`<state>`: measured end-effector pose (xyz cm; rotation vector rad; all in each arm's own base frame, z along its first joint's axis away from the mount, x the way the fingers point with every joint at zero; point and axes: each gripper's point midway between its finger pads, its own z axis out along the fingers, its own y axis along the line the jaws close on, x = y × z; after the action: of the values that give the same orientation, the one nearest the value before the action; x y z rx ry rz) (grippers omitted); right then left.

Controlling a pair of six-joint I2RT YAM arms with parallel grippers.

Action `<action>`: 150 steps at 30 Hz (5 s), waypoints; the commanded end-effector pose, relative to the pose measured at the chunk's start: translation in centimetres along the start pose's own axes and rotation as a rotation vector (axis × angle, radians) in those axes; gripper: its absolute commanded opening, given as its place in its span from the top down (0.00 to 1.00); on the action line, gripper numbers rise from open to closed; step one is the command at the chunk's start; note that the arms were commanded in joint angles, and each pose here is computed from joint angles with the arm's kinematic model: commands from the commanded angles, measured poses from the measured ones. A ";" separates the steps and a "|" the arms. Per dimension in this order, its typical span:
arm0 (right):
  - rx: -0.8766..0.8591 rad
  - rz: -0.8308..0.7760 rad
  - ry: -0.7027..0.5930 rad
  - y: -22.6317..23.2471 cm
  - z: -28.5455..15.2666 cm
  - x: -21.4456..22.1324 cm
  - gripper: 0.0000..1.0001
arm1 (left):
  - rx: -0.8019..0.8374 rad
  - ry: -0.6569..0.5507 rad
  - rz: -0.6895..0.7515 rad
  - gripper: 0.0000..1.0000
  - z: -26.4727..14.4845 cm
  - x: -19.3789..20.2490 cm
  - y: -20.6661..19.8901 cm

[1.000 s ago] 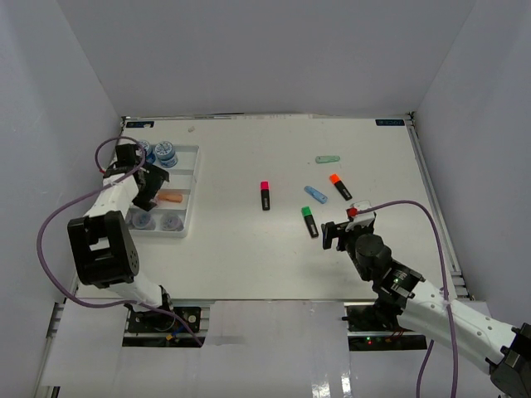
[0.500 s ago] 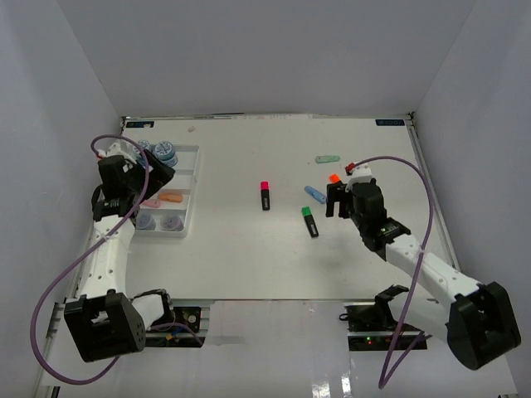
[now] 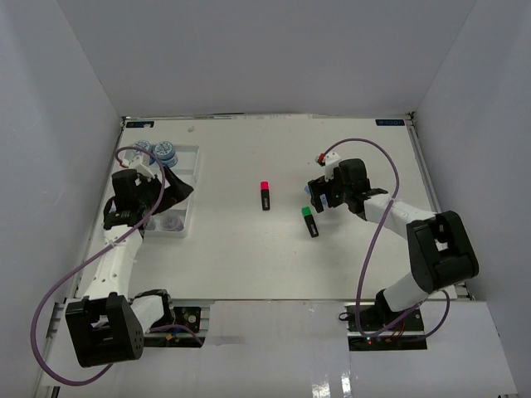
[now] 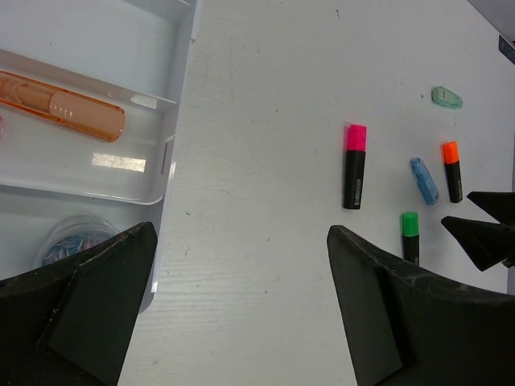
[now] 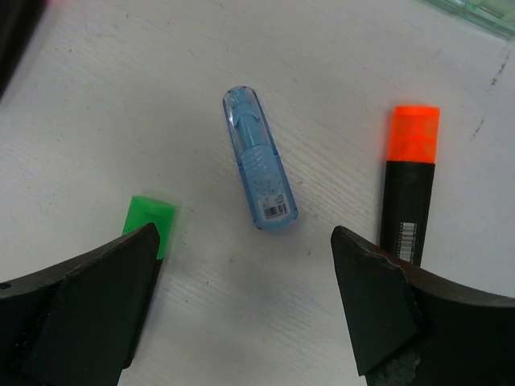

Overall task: Sort the stationery into containers
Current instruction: Pick up the stationery from the center of the board, then place the stationery in the storage box.

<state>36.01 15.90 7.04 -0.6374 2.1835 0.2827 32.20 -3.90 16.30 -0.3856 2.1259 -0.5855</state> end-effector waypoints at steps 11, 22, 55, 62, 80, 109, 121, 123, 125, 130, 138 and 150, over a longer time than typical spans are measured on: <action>-0.078 -0.141 0.046 -1.4 3.9 -1.8 0.17 | 0.043 -0.034 0.032 0.02 -0.5 -0.9 -1.1; -0.109 -0.129 0.163 -1.3 5.4 1.3 0.27 | 0.048 -0.034 0.031 0.02 -0.4 -0.9 -1.2; -0.344 -0.220 -0.310 17.6 -5.5 -9.5 0.73 | 0.308 0.092 -0.064 0.02 0.4 4.2 -17.1; -0.409 -0.188 -0.394 19.9 -7.9 -10.3 0.71 | 0.317 0.124 -0.044 0.09 1.0 6.5 -19.9; -0.470 -0.126 -0.418 20.8 -8.5 -9.6 0.66 | 0.388 0.187 0.001 0.65 1.7 9.8 -22.7; -0.121 -0.122 -0.387 13.0 -9.3 -6.0 0.10 | -0.155 -0.105 -0.250 0.90 2.1 -4.2 0.2; -0.061 -0.091 -0.383 10.8 -9.5 -4.5 0.10 | -0.269 -0.109 -0.447 0.83 3.5 -5.6 9.9; -0.056 -0.088 -0.381 10.5 -9.4 -4.4 0.10 | -0.279 -0.102 -0.467 0.80 4.1 -5.7 10.8; -0.052 -0.085 -0.378 10.4 -9.4 -4.3 0.10 | -0.296 -0.092 -0.483 0.78 4.3 -5.5 11.6; -0.022 -0.063 -0.370 9.5 -9.2 -4.1 0.10 | -0.330 -0.078 -0.515 0.68 4.5 -4.8 13.0; 0.048 0.018 -0.341 7.1 -8.4 -4.9 0.10 | -0.357 -0.094 -0.501 0.39 4.0 -5.4 13.4; 0.226 0.107 -0.256 -2.2 -4.3 -8.9 0.10 | -0.165 -0.135 -0.228 0.02 1.5 -8.1 6.5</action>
<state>36.13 16.56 14.96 -0.3557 2.0002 0.1780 37.16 7.31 12.85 -0.9912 2.0531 -0.4687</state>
